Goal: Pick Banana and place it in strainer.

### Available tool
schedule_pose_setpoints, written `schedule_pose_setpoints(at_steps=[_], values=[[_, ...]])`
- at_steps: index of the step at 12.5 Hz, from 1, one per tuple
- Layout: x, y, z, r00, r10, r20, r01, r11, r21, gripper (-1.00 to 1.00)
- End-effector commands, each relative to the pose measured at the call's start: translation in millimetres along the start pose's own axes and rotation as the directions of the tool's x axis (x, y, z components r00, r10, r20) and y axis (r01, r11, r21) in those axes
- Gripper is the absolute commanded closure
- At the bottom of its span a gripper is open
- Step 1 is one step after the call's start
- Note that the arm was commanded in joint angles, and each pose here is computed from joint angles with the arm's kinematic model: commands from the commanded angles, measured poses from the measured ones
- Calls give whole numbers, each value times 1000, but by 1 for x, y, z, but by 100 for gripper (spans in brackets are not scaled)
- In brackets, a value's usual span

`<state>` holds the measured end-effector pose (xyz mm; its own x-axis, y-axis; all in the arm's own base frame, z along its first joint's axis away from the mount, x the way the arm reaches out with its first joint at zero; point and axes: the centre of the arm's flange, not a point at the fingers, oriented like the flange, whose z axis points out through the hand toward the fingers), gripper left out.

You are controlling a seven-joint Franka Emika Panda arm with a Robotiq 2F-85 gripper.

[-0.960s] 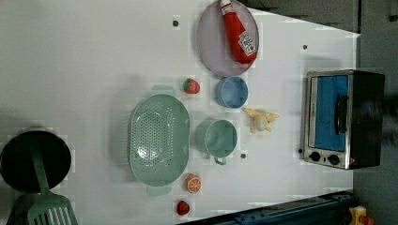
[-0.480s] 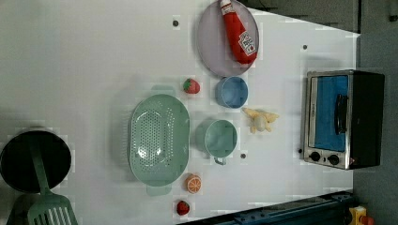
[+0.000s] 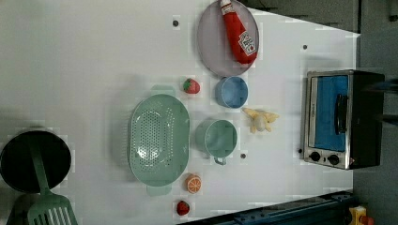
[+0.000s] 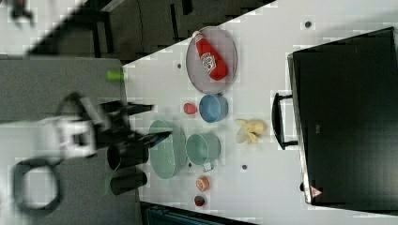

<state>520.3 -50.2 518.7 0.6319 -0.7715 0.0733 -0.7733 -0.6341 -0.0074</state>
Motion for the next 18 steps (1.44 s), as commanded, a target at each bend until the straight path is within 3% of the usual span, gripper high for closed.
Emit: schedule_pose_setpoints(at_steps=[1, 5, 12, 18], values=[[1, 2, 108, 994, 33, 106, -22, 994, -105, -100], [3, 1, 191, 992, 40, 117, -24, 991, -131, -100], [-37, 34, 286, 992, 36, 120, -21, 991, -130, -100], [-49, 43, 350, 995, 33, 96, -22, 993, -113, -100]])
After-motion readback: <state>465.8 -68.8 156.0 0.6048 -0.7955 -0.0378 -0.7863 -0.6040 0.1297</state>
